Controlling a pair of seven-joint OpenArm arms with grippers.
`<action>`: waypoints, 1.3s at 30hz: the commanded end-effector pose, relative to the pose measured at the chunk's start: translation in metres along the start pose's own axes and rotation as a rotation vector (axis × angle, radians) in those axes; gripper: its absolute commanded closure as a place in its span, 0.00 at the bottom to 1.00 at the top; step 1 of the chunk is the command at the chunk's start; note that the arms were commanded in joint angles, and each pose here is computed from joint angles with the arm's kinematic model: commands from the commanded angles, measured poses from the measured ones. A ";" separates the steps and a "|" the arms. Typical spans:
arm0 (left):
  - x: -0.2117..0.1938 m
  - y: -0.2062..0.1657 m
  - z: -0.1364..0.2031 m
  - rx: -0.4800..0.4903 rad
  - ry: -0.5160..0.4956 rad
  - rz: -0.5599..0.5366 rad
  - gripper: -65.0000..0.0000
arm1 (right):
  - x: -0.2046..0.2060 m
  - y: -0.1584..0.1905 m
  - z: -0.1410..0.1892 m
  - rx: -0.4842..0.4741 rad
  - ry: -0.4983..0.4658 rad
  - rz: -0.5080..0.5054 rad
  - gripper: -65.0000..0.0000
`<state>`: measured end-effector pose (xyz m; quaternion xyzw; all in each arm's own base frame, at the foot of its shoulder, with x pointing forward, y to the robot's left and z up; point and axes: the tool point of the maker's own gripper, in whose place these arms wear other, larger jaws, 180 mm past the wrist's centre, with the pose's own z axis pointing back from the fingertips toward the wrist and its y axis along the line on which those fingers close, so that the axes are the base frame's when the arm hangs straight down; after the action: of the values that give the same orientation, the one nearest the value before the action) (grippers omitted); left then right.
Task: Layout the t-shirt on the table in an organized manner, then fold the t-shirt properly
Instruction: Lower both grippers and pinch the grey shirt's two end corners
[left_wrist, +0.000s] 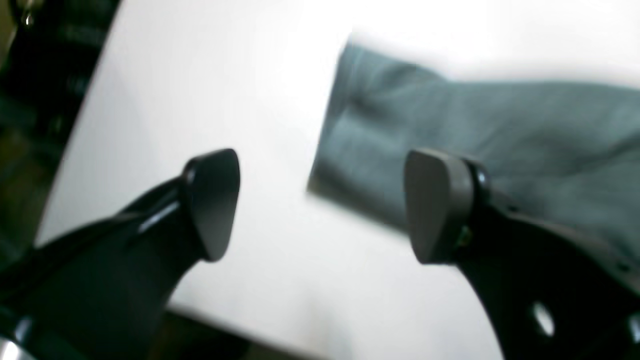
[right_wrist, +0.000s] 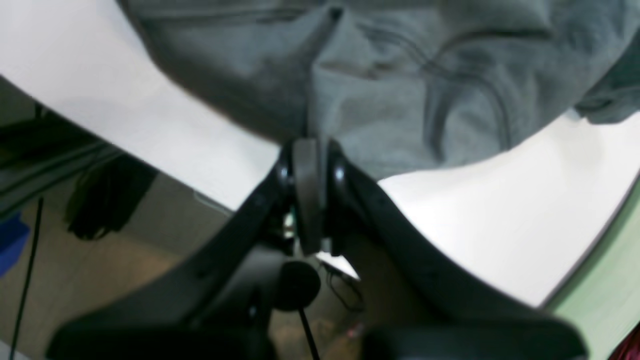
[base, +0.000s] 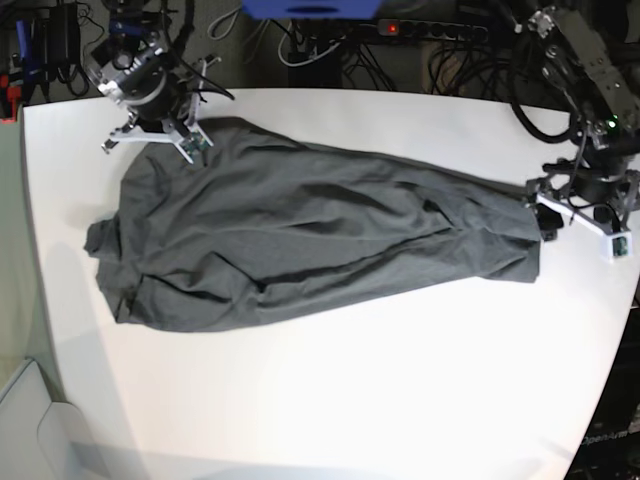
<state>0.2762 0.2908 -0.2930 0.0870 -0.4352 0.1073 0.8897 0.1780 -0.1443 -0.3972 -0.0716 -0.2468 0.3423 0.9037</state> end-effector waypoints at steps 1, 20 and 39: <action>0.017 0.003 0.001 0.016 -0.051 -0.002 0.24 | 0.008 -0.006 0.003 -0.018 -0.029 0.001 1.00; -0.018 -0.069 -0.096 -0.149 0.176 0.118 0.00 | 0.016 -0.014 0.002 -0.039 -0.043 -0.001 1.00; -0.072 -0.034 0.012 -0.029 0.359 0.026 0.46 | 0.032 -0.021 -0.003 -0.049 -0.076 -0.011 1.00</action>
<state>0.2307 0.2432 -0.3510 0.0403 -0.2633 0.1268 0.9555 0.2100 -0.1405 -0.3847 -0.0802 -0.2814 0.3354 0.8955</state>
